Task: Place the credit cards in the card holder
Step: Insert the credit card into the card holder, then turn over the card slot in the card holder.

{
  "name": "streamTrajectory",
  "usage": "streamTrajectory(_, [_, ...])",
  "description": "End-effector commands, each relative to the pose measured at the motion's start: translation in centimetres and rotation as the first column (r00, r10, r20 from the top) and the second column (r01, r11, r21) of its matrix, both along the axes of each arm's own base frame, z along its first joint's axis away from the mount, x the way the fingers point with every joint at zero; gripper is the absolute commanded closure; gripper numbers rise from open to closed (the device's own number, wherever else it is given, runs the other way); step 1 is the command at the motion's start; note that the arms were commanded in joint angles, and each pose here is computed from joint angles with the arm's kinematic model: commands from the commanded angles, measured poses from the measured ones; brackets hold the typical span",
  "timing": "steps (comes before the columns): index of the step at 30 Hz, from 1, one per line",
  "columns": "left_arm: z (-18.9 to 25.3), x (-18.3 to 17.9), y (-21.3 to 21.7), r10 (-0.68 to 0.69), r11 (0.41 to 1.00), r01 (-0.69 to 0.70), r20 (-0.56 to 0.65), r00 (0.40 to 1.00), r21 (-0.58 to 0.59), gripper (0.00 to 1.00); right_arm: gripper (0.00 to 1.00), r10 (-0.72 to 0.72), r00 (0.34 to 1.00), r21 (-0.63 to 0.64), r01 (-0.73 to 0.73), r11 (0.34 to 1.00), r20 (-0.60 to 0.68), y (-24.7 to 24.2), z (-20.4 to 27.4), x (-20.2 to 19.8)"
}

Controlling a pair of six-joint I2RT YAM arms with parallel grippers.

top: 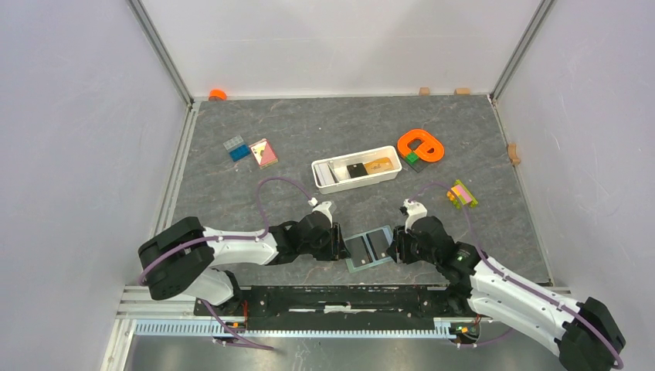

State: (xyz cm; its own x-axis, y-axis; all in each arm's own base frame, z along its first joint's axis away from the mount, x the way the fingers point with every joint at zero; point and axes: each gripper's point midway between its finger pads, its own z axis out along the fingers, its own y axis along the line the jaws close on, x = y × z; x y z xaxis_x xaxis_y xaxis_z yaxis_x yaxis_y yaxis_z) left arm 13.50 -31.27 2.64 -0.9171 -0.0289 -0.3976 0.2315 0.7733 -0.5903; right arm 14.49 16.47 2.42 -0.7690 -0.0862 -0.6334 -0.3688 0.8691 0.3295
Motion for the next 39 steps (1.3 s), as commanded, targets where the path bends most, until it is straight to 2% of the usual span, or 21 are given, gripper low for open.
streamTrajectory(1, [-0.3, -0.2, -0.1, 0.010, 1.000, -0.010, -0.019, 1.000, -0.010, 0.55, 0.56, -0.002, 0.997, 0.021, 0.000, 1.000, 0.074, 0.5, 2.6, 1.3])
streamTrajectory(4, [-0.3, -0.2, -0.2, 0.010, 1.000, -0.010, -0.020, 1.000, -0.009, 0.55, 0.54, 0.008, 0.997, 0.012, -0.009, 1.000, 0.081, 0.4, 3.2, 1.4])
streamTrajectory(10, [-0.4, -0.2, -0.1, 0.010, 1.000, -0.010, -0.022, 1.000, -0.008, 0.56, 0.54, 0.056, 0.997, 0.079, -0.060, 0.995, 0.052, 1.8, 2.4, 0.6])
streamTrajectory(17, [-0.4, -0.3, 0.0, 0.010, 1.000, -0.010, -0.022, 1.000, -0.007, 0.56, 0.56, 0.027, 1.000, 0.018, -0.027, 0.999, 0.003, 0.6, 0.2, 0.1])
streamTrajectory(25, [-0.7, -0.3, 0.1, 0.009, 1.000, -0.009, -0.026, 1.000, -0.001, 0.58, 0.56, 0.022, 0.999, 0.016, -0.022, 1.000, -0.025, 0.4, -1.1, -0.4])
streamTrajectory(33, [-0.9, -0.4, 0.2, 0.012, 1.000, -0.012, -0.030, 0.999, -0.004, 0.63, 0.58, 0.029, 1.000, 0.188, -0.027, 0.982, -0.012, 2.8, 0.9, -0.5])
streamTrajectory(39, [-0.8, -0.4, 0.1, 0.010, 1.000, -0.010, -0.027, 1.000, -0.007, 0.64, 0.59, 0.043, 0.999, 0.255, -0.046, 0.966, 0.017, 3.7, 2.6, -0.3])
